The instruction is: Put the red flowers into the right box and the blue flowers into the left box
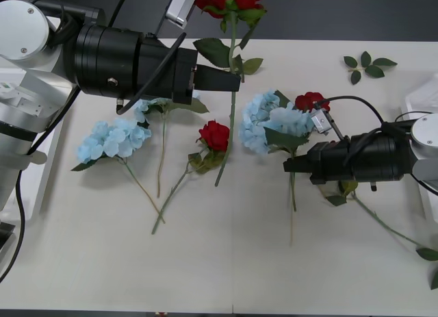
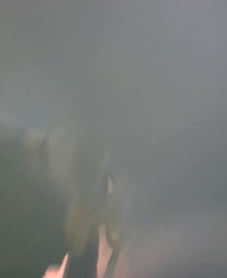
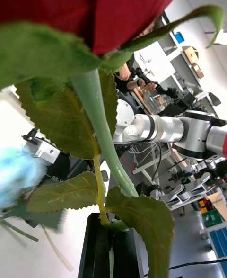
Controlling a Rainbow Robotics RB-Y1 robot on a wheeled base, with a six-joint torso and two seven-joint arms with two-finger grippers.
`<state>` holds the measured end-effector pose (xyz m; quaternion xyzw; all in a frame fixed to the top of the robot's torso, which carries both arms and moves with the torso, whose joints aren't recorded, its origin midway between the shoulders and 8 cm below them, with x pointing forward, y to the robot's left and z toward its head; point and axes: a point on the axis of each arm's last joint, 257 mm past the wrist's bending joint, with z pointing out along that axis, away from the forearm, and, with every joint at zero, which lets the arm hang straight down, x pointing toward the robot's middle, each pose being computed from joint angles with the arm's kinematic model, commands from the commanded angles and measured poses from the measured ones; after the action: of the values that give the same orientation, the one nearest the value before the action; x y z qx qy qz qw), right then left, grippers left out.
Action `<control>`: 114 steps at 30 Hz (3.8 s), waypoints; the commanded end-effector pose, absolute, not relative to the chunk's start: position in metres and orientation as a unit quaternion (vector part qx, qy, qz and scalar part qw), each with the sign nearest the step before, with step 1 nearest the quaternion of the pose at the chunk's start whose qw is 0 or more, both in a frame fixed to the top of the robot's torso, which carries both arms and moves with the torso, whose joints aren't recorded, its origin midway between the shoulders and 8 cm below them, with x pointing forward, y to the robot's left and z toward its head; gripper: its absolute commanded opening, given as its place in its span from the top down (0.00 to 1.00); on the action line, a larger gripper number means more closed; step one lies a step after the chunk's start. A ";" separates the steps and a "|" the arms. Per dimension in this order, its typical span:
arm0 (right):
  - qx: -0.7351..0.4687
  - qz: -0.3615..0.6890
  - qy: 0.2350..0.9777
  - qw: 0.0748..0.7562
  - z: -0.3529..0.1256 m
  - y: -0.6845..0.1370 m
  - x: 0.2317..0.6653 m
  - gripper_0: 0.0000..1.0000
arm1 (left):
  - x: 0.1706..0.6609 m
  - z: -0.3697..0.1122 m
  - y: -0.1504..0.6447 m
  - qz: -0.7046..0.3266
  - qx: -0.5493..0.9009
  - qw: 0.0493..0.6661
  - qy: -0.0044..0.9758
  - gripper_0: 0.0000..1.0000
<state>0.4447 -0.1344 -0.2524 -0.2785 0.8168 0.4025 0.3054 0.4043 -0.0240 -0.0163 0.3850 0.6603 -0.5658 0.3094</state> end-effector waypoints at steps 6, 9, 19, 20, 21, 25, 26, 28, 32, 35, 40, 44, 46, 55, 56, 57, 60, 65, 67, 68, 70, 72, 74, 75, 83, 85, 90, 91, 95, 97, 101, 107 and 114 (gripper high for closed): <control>-0.319 0.338 0.825 0.321 -0.258 -0.166 0.460 0.22 | 0.398 -0.001 -0.033 -0.540 0.442 0.342 0.629 1.00; -0.338 0.315 0.827 0.320 -0.265 -0.174 0.461 0.09 | 0.393 -0.004 -0.034 -0.536 0.458 0.343 0.621 1.00; -0.370 0.316 0.815 0.315 -0.253 -0.187 0.451 0.00 | 0.377 -0.009 -0.043 -0.551 0.470 0.323 0.609 1.00; -0.377 0.320 0.807 0.323 -0.245 -0.190 0.451 0.00 | 0.377 -0.010 -0.044 -0.551 0.471 0.323 0.608 1.00; -0.384 0.323 0.801 0.327 -0.239 -0.190 0.450 0.00 | 0.376 -0.010 -0.044 -0.551 0.472 0.323 0.608 1.00; -0.405 0.352 0.772 0.339 -0.210 -0.192 0.439 0.00 | 0.374 -0.009 -0.045 -0.553 0.474 0.322 0.605 1.00; -0.408 0.361 0.765 0.343 -0.203 -0.190 0.435 0.00 | 0.374 -0.009 -0.045 -0.553 0.474 0.322 0.605 1.00; -0.394 0.393 0.757 0.342 -0.187 -0.186 0.428 0.00 | 0.374 -0.009 -0.045 -0.553 0.474 0.322 0.605 1.00; -0.353 0.468 0.733 0.345 -0.155 -0.169 0.415 0.00 | 0.374 -0.009 -0.045 -0.553 0.474 0.322 0.605 1.00; -0.318 0.521 0.713 0.346 -0.136 -0.155 0.404 0.00 | 0.374 -0.009 -0.045 -0.553 0.474 0.322 0.605 1.00; -0.311 0.553 0.685 0.359 -0.122 -0.137 0.386 0.00 | 0.374 -0.009 -0.045 -0.553 0.474 0.322 0.605 1.00; -0.299 0.581 0.663 0.365 -0.115 -0.120 0.369 0.00 | 0.374 -0.009 -0.045 -0.553 0.474 0.322 0.605 1.00; -0.295 0.591 0.656 0.364 -0.115 -0.110 0.361 0.00 | 0.374 -0.009 -0.045 -0.553 0.474 0.322 0.605 1.00; -0.274 0.634 0.621 0.371 -0.101 -0.060 0.327 0.00 | 0.374 -0.009 -0.045 -0.553 0.474 0.322 0.605 1.00; -0.275 0.637 0.617 0.372 -0.101 -0.054 0.325 0.00 | 0.374 -0.009 -0.045 -0.553 0.474 0.322 0.605 1.00; -0.275 0.639 0.614 0.373 -0.102 -0.050 0.323 0.00 | 0.374 -0.009 -0.045 -0.553 0.474 0.322 0.605 1.00; -0.277 0.644 0.604 0.379 -0.103 -0.036 0.321 0.00 | 0.374 -0.009 -0.045 -0.553 0.474 0.322 0.605 1.00; -0.269 0.643 0.595 0.401 -0.102 -0.013 0.328 0.00 | 0.374 -0.009 -0.045 -0.553 0.474 0.322 0.605 1.00; -0.266 0.639 0.592 0.414 -0.103 -0.002 0.332 0.00 | 0.374 -0.009 -0.045 -0.553 0.474 0.322 0.605 1.00; -0.264 0.637 0.591 0.419 -0.102 0.002 0.335 0.00 | 0.374 -0.009 -0.045 -0.553 0.474 0.322 0.605 1.00; -0.259 0.632 0.591 0.429 -0.102 0.007 0.340 0.00 | 0.374 -0.009 -0.045 -0.553 0.474 0.322 0.605 1.00; -0.259 0.628 0.590 0.436 -0.102 0.013 0.342 0.00 | 0.374 -0.009 -0.045 -0.553 0.474 0.322 0.605 1.00; -0.261 0.628 0.586 0.441 -0.100 0.019 0.343 0.00 | 0.374 -0.009 -0.045 -0.553 0.474 0.322 0.605 1.00; -0.261 0.628 0.584 0.444 -0.098 0.021 0.343 0.00 | 0.374 -0.009 -0.045 -0.553 0.474 0.322 0.605 1.00; -0.249 0.632 0.579 0.451 -0.092 0.028 0.347 0.94 | 0.374 -0.009 -0.045 -0.553 0.474 0.322 0.605 1.00; -0.249 0.633 0.578 0.451 -0.091 0.028 0.347 1.00 | 0.374 -0.009 -0.045 -0.553 0.474 0.322 0.605 1.00; -0.245 0.635 0.575 0.454 -0.089 0.031 0.349 1.00 | 0.374 -0.009 -0.045 -0.553 0.474 0.322 0.605 1.00; -0.244 0.634 0.576 0.454 -0.089 0.031 0.350 1.00 | 0.374 -0.009 -0.045 -0.553 0.474 0.322 0.605 1.00; -0.241 0.632 0.577 0.457 -0.089 0.030 0.352 1.00 | 0.374 -0.009 -0.045 -0.553 0.474 0.322 0.605 1.00; -0.241 0.632 0.577 0.457 -0.089 0.030 0.352 1.00 | 0.374 -0.009 -0.045 -0.553 0.474 0.322 0.605 1.00; -0.242 0.630 0.579 0.458 -0.089 0.029 0.353 1.00 | 0.374 -0.009 -0.045 -0.553 0.474 0.322 0.605 0.41; -0.243 0.627 0.581 0.459 -0.089 0.026 0.356 1.00 | 0.374 -0.009 -0.045 -0.553 0.474 0.322 0.605 0.00; -0.243 0.621 0.586 0.460 -0.090 0.019 0.360 1.00 | 0.374 -0.009 -0.045 -0.553 0.474 0.322 0.605 0.00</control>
<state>0.3572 0.0212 -0.1096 -0.2268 0.5987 0.6246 0.4472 0.3790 -0.0432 -0.0306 0.4451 0.6294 -0.5611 0.3014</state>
